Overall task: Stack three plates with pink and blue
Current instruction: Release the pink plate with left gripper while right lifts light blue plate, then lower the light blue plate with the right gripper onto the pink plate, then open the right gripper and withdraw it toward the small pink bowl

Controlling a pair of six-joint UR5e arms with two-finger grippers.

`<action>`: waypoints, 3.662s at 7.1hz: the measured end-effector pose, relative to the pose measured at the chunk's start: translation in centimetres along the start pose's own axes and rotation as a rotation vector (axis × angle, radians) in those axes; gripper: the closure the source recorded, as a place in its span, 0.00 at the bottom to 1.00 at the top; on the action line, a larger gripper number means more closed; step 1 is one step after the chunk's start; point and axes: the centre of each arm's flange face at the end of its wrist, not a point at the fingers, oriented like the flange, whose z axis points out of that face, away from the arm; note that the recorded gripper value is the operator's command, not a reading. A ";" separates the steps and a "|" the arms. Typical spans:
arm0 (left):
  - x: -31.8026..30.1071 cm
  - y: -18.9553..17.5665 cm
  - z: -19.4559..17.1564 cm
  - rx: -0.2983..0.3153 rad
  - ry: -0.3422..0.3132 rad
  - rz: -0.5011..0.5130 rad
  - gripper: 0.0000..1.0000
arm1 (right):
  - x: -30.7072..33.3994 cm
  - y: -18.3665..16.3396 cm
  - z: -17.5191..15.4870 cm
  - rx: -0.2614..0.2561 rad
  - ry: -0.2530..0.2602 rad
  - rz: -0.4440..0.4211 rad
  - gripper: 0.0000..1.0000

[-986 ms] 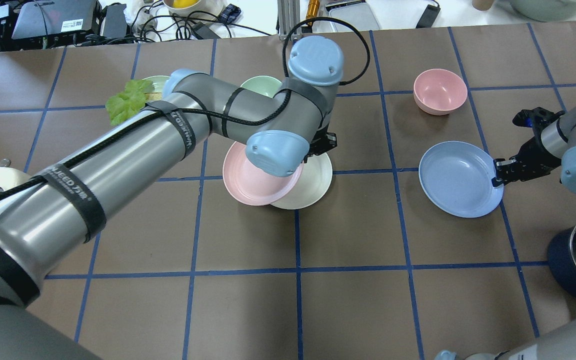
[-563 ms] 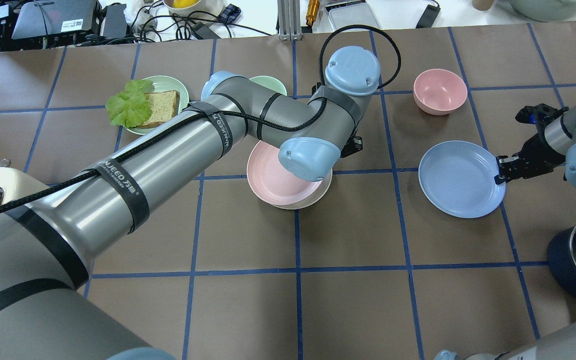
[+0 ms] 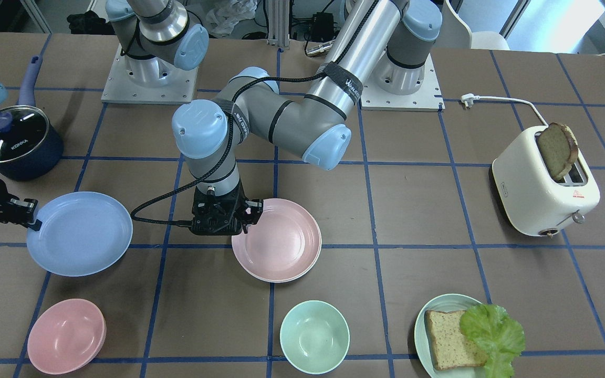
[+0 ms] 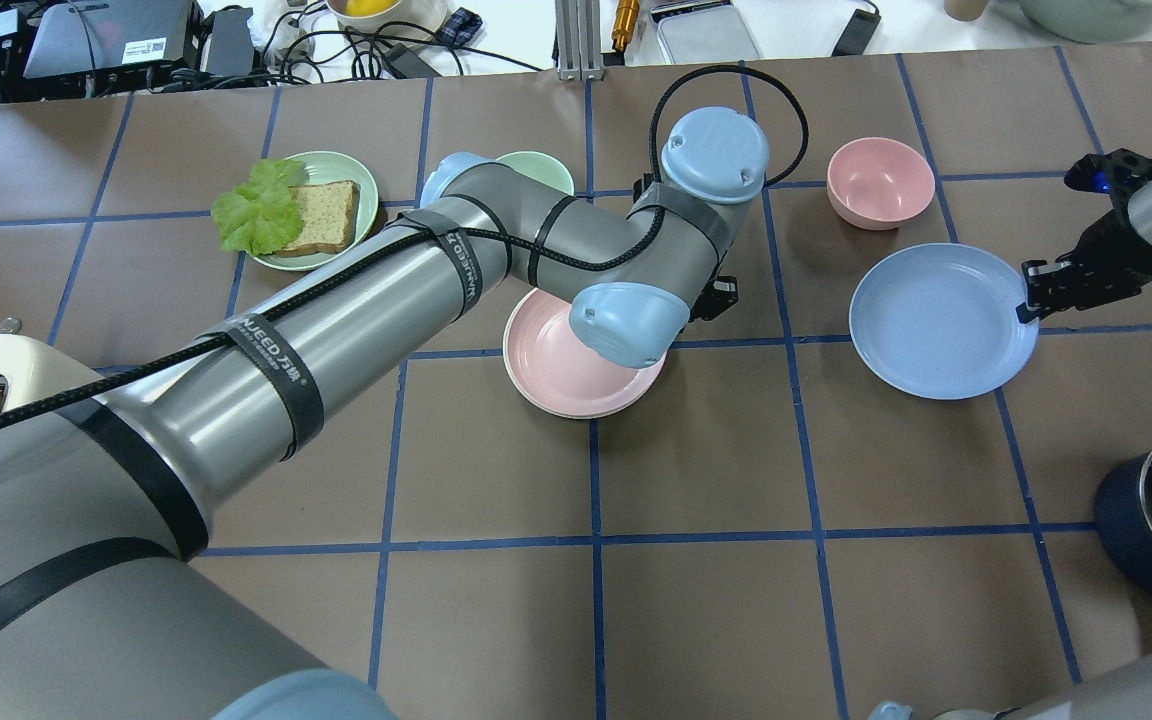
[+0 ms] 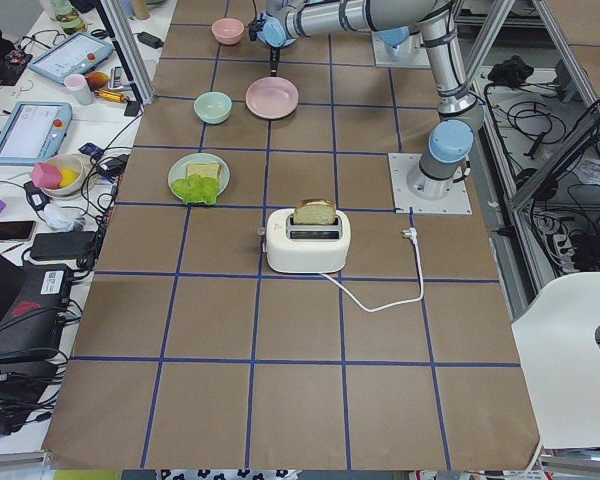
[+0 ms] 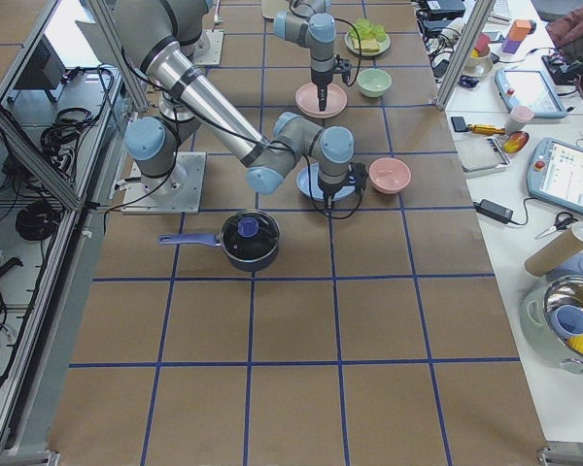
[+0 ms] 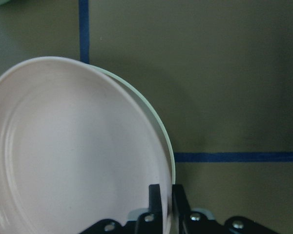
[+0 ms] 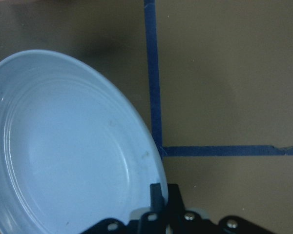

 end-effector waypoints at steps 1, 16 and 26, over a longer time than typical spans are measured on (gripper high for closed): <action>-1.2 -0.7 -1.6 0.008 0.008 -0.006 0.00 | -0.6 -0.7 -1.3 0.025 -0.004 0.003 1.00; -30.7 3.7 -22.6 -0.092 0.087 -0.052 0.00 | -39.2 6.7 6.2 0.127 0.011 0.430 0.96; -31.4 3.6 -23.1 -0.082 0.092 -0.069 0.00 | -33.8 -3.8 -7.3 0.137 0.124 0.256 0.00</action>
